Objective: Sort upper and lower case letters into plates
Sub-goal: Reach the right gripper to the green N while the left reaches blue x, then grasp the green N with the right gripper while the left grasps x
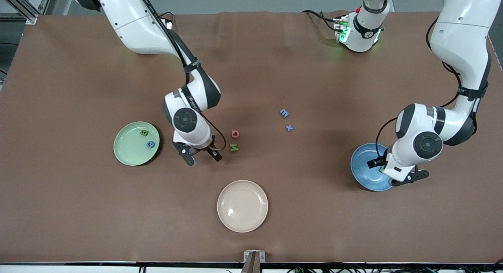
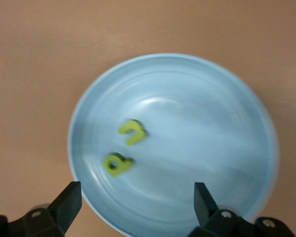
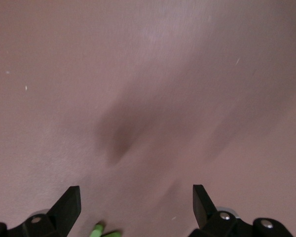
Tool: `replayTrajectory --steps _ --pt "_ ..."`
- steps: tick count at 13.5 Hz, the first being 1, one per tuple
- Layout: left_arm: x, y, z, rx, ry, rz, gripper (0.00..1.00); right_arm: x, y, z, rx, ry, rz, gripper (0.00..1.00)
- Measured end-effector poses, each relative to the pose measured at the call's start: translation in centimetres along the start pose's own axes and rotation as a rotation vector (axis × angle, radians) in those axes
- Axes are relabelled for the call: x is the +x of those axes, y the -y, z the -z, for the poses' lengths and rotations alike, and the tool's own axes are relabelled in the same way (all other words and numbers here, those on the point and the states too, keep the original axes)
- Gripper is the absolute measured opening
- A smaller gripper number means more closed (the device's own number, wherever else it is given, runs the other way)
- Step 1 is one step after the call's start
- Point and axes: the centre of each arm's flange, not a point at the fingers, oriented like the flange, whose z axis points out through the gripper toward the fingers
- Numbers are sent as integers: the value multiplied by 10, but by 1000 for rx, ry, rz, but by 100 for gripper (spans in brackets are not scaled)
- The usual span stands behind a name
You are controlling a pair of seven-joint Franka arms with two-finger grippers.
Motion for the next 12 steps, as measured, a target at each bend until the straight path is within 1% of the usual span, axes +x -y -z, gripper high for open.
replayTrajectory --steps 1,2,3,4,5,6,7,8,9,10,11,12 --pt "-10 -18 11 -11 2 25 100 -7 5 -6 -1 -1 -50 97" --pt "-22 -41 21 -28 6 55 100 -11 10 -11 2 -2 -101 96" --pt "-38 -67 29 -49 11 92 100 -13 16 -13 10 -2 -152 96" --pt "-56 -92 36 -65 21 121 100 -13 22 -13 21 -2 -196 92" --pt "-76 -116 41 -78 33 136 99 -13 27 -14 27 -2 -224 92" --pt "-96 -136 44 -87 46 137 98 -15 29 -16 29 -1 -241 86" --pt "-115 -152 45 -96 58 138 97 -19 31 -19 28 -2 -246 86" --pt "-131 -165 45 -105 68 149 97 -23 31 -22 25 -2 -249 79" --pt "-147 -175 44 -111 78 167 95 -28 31 -24 23 -2 -254 79" --pt "-160 -183 41 -117 86 184 93 -32 32 -26 22 -2 -258 76" --pt "-172 -189 36 -129 90 204 93 -38 32 -26 23 -2 -257 76" --pt "-182 -194 31 -151 89 227 89 -42 33 -25 25 -2 -256 76"
